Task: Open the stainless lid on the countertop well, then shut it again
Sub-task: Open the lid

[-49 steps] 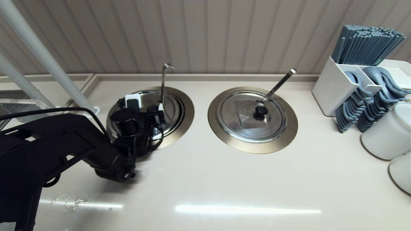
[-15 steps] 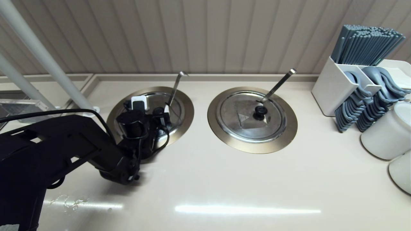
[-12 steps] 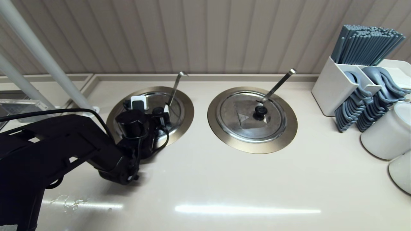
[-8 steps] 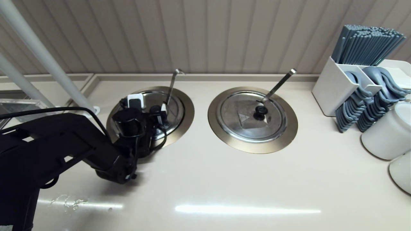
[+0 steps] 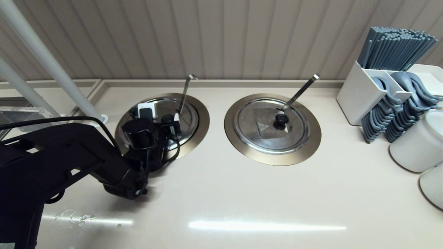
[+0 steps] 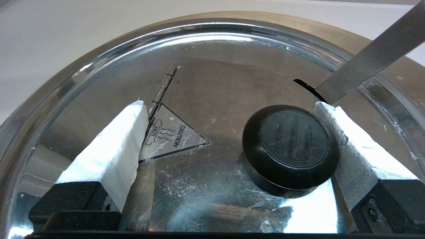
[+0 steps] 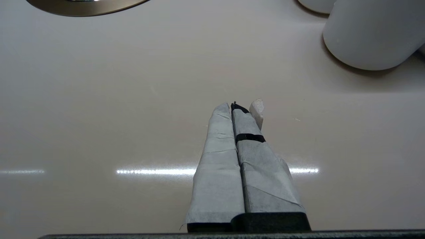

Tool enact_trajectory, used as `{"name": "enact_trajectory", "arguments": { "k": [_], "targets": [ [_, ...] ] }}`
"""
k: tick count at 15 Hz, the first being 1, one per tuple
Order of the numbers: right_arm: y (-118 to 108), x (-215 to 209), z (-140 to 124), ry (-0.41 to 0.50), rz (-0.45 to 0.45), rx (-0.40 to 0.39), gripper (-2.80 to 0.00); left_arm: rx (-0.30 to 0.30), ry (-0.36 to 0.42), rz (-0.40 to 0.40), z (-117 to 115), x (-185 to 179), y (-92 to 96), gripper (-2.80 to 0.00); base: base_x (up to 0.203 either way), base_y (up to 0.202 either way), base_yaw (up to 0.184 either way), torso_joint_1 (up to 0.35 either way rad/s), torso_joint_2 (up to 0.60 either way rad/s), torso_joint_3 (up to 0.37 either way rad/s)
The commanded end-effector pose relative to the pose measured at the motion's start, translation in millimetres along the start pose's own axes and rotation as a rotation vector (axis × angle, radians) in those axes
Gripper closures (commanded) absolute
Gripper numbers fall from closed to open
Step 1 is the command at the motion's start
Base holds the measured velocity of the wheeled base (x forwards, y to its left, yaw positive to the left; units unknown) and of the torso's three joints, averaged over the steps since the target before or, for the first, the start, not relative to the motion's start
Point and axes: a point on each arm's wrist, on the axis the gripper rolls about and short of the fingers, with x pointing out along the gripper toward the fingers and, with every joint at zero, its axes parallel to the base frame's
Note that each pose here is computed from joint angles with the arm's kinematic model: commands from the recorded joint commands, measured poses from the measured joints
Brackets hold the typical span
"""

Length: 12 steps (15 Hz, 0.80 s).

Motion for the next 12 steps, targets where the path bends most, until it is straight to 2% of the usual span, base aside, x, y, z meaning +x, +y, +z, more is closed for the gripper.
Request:
{"name": "enact_trajectory", "arguments": {
  "k": [1, 6, 12],
  "targets": [
    [0.0, 0.1, 0.0, 0.001, 0.000, 0.000, 0.00, 0.001, 0.005, -0.002, -4.4, -0.2, -2.5, -2.80, 0.000, 0.000, 0.000, 0.000, 0.00, 0.000],
    [0.0, 0.1, 0.0, 0.001, 0.000, 0.000, 0.00, -0.010, 0.005, -0.026, -4.2, -3.4, -12.2, -2.80, 0.000, 0.000, 0.000, 0.000, 0.00, 0.000],
    [0.0, 0.1, 0.0, 0.001, 0.000, 0.000, 0.00, -0.023, -0.015, 0.011, 8.7, -8.2, -8.3, -2.80, 0.000, 0.000, 0.000, 0.000, 0.00, 0.000]
  ]
}}
